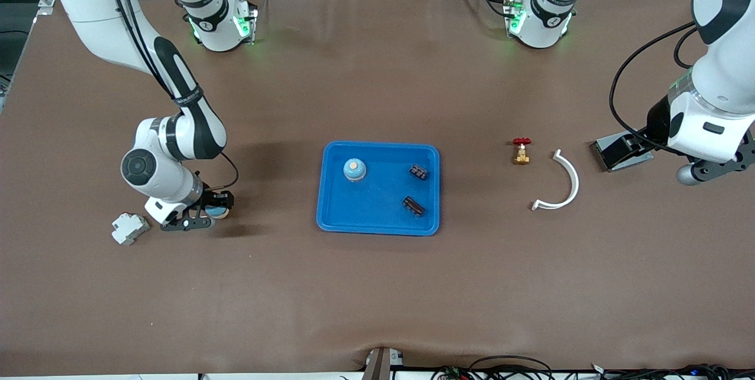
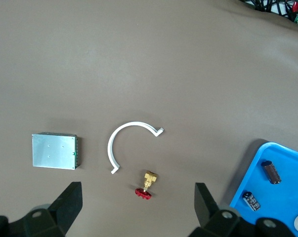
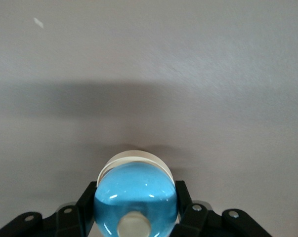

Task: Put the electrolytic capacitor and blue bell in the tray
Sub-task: 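Release the capacitor in the tray while the right gripper lifts the bell, then lower the blue bell into the tray and open the right gripper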

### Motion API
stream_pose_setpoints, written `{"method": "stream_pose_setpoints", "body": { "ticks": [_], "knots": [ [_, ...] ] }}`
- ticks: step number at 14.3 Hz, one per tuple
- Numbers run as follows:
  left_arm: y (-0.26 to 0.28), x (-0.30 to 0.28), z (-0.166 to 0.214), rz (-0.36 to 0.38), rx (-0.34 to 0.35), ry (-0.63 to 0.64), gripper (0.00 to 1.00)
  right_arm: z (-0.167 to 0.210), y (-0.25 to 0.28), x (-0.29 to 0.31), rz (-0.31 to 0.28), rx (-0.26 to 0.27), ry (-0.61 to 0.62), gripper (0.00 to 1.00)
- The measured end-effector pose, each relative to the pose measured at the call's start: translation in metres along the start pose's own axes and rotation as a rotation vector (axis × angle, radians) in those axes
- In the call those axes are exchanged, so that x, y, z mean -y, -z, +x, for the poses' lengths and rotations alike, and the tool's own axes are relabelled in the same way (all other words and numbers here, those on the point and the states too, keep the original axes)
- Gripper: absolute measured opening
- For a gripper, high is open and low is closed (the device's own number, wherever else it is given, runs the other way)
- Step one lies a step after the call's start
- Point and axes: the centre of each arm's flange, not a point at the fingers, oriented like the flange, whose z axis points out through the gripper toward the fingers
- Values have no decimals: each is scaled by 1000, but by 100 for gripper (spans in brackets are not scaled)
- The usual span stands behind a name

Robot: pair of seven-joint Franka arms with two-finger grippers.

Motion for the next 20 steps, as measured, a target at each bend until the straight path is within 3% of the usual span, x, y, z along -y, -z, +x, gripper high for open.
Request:
{"method": "stream_pose_setpoints", "body": {
  "ticks": [6, 20],
  "knots": [
    [17, 31, 2, 9, -3, -103, 100, 19, 49, 91, 18, -58, -109, 66],
    [33, 43, -16, 30, 25, -169, 100, 26, 48, 223, 2, -14, -293, 66]
  ]
}}
